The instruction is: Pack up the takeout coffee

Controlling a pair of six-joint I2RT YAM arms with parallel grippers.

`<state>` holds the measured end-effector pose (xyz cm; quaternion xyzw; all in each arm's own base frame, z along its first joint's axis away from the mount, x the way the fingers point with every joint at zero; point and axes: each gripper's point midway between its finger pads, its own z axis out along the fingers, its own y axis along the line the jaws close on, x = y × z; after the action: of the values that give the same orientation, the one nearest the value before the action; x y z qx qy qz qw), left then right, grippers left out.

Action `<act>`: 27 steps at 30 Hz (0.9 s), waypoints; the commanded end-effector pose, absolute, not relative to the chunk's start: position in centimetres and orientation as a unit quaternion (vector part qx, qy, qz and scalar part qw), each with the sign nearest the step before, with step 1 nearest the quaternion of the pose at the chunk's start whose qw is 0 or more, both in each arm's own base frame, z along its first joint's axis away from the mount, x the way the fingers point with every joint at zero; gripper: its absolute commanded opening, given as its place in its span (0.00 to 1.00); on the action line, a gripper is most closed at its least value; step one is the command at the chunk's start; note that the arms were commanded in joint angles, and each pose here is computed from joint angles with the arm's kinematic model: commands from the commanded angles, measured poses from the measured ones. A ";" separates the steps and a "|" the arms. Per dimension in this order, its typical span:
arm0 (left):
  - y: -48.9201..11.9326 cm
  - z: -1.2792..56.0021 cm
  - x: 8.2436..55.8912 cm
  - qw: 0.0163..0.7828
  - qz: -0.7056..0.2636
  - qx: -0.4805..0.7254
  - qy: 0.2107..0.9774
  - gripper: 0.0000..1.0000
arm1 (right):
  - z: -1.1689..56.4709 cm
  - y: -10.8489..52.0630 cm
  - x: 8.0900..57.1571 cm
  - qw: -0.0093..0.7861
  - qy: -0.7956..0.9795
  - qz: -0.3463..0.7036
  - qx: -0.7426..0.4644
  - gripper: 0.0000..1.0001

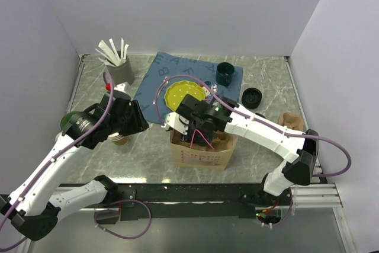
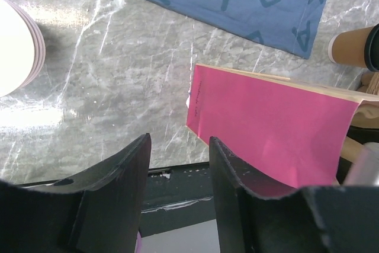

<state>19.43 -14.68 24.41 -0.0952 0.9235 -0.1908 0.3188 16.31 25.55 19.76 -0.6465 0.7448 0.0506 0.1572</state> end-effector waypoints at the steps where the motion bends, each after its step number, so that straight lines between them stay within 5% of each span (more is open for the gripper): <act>1: -14.2 24.4 19.0 0.320 -0.191 -0.096 0.923 0.50 | 19.0 25.6 15.9 0.154 0.750 0.053 -0.641 0.41; 16: -14.3 24.5 18.9 0.321 -0.196 -0.089 0.923 0.53 | 16.7 25.4 16.0 0.153 0.752 0.049 -0.640 0.66; 27: -13.8 27.2 19.3 0.348 -0.189 -0.075 0.915 0.62 | 22.0 26.4 17.3 0.230 0.751 0.059 -0.616 0.77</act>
<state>18.90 -14.15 24.59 -0.0854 0.9258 -0.1849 0.3183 16.37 25.84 17.45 -0.6374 0.7529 0.0506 0.1559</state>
